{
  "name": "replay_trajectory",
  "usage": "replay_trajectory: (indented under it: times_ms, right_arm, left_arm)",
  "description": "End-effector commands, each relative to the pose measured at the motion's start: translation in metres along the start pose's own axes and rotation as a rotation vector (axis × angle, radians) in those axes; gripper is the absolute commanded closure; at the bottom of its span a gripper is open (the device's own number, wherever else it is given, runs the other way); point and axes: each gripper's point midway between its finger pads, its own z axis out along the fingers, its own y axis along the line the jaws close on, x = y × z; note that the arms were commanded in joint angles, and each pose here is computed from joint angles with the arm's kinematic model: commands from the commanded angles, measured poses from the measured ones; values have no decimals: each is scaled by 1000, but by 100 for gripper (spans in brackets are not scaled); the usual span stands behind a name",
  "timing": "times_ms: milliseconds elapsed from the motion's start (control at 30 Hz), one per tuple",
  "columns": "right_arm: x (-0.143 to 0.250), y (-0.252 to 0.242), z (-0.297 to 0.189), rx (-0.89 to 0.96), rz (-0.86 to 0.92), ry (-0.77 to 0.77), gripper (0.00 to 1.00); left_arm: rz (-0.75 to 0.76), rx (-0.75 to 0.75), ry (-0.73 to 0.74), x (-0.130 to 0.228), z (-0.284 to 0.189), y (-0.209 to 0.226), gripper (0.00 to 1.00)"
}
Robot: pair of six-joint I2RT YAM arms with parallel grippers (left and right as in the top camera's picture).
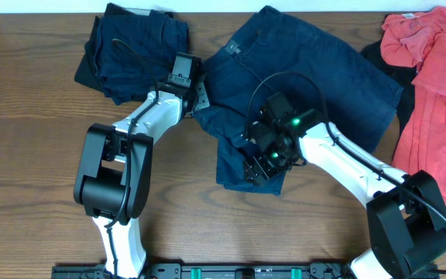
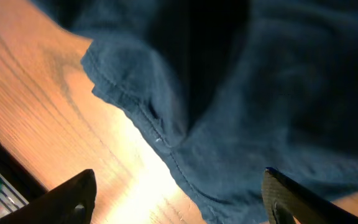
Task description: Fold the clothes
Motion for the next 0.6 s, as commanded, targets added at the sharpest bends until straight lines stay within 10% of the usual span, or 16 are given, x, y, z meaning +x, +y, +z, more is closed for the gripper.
replay_trajectory:
  times_ms: [0, 567]
  right_arm:
    - [-3, 13, 8, -41, -136, -24, 21]
    - [-36, 2, 29, 65, -230, -149, 68]
  left_arm:
    - [-11, 0, 4, 1, 0, -1, 94]
    - [-10, 17, 16, 3, 0, -4, 94]
